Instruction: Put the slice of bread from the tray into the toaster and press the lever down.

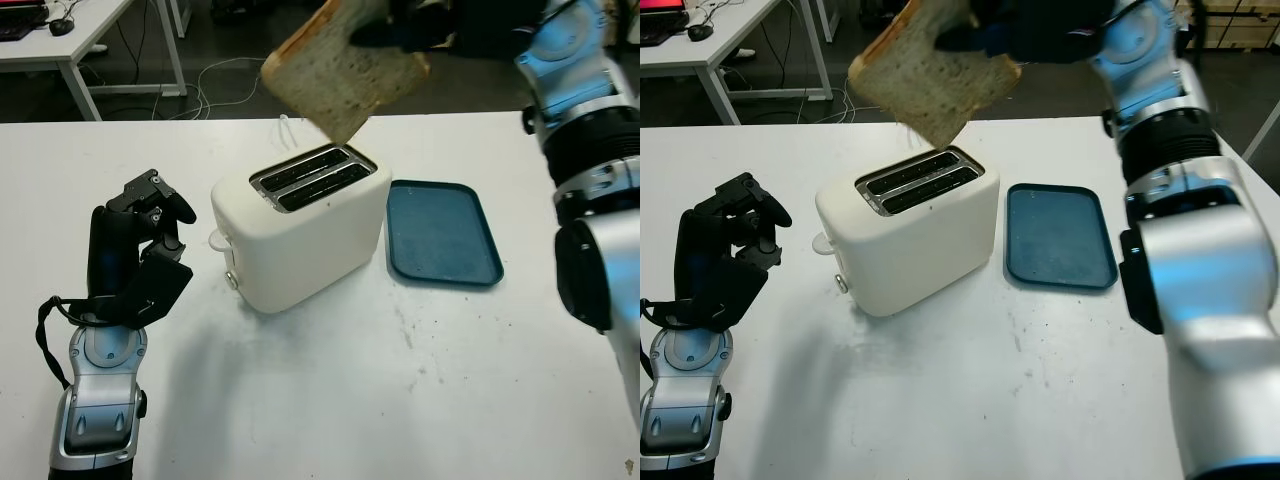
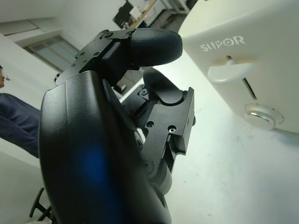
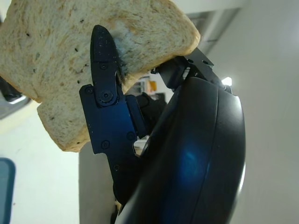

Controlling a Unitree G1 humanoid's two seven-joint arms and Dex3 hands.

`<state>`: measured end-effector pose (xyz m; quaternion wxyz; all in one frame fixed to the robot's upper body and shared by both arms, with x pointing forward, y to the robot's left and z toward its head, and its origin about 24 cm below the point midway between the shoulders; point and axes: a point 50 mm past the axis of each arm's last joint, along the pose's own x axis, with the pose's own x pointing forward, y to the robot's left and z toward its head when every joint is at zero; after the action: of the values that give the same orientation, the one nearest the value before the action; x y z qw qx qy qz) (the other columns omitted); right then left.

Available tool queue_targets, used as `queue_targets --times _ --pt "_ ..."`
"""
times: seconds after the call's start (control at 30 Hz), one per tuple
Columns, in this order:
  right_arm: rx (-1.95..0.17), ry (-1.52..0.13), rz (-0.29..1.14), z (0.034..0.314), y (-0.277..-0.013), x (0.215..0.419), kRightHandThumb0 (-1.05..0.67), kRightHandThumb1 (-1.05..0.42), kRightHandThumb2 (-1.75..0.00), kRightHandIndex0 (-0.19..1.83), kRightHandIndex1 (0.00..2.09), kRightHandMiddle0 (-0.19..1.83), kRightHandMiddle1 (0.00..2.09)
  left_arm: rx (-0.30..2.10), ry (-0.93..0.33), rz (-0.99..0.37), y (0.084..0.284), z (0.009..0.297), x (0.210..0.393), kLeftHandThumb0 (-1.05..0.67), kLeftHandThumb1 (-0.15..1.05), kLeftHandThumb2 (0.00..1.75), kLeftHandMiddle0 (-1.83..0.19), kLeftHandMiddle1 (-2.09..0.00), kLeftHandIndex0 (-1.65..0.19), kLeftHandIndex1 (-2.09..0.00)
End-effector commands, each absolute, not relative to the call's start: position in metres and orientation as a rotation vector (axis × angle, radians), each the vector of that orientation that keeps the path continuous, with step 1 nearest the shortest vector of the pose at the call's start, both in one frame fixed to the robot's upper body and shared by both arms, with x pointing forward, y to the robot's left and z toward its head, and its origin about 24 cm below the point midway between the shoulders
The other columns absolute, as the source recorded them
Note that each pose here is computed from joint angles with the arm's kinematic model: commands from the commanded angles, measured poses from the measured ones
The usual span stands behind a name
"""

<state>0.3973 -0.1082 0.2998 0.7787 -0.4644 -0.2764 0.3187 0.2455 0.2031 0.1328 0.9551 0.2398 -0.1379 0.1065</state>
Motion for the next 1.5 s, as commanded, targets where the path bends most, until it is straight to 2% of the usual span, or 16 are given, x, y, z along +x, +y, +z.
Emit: queue_targets --times 0.0,0.37,0.63,0.97,1.23,1.47 --pt "-1.047 -0.586 0.708 0.302 -0.102 0.397 -0.57 -0.92 -0.45 1.16 1.75 0.95 1.75 0.490 -0.291 0.222 0.204 0.135 0.245 0.01 0.92 0.82 -1.05 -1.75 -0.70 -1.75" --pt "-1.134 -0.506 0.757 0.287 -0.101 0.399 -0.44 -0.92 -0.45 1.12 1.75 0.86 1.75 0.489 -0.294 0.218 0.202 0.134 0.245 0.01 0.92 0.82 -1.06 -1.75 -0.70 -1.75" --pt "-1.199 -0.530 0.748 0.291 -0.102 0.398 -0.46 -0.92 -0.46 1.08 1.75 0.84 1.75 0.481 -0.286 0.221 0.203 0.133 0.244 0.00 0.92 0.81 -1.04 -1.75 -0.69 -1.75" --pt "-1.435 -0.569 0.731 0.282 -0.097 0.396 -0.50 -0.92 -0.44 1.10 1.75 0.82 1.75 0.493 -0.283 0.221 0.202 0.134 0.244 0.00 0.92 0.81 -1.03 -1.75 -0.67 -1.75" --pt "-1.617 -0.629 0.822 0.258 -0.089 0.391 -0.50 -0.92 -0.35 1.14 1.75 0.88 1.75 0.493 -0.286 0.228 0.203 0.133 0.243 0.01 0.92 0.81 -1.04 -1.75 -0.68 -1.75" --pt "-1.706 -0.698 0.911 0.251 -0.082 0.383 -0.53 -0.92 -0.36 1.16 1.75 0.92 1.75 0.486 -0.284 0.229 0.203 0.132 0.242 0.00 0.92 0.81 -1.04 -1.75 -0.68 -1.75"
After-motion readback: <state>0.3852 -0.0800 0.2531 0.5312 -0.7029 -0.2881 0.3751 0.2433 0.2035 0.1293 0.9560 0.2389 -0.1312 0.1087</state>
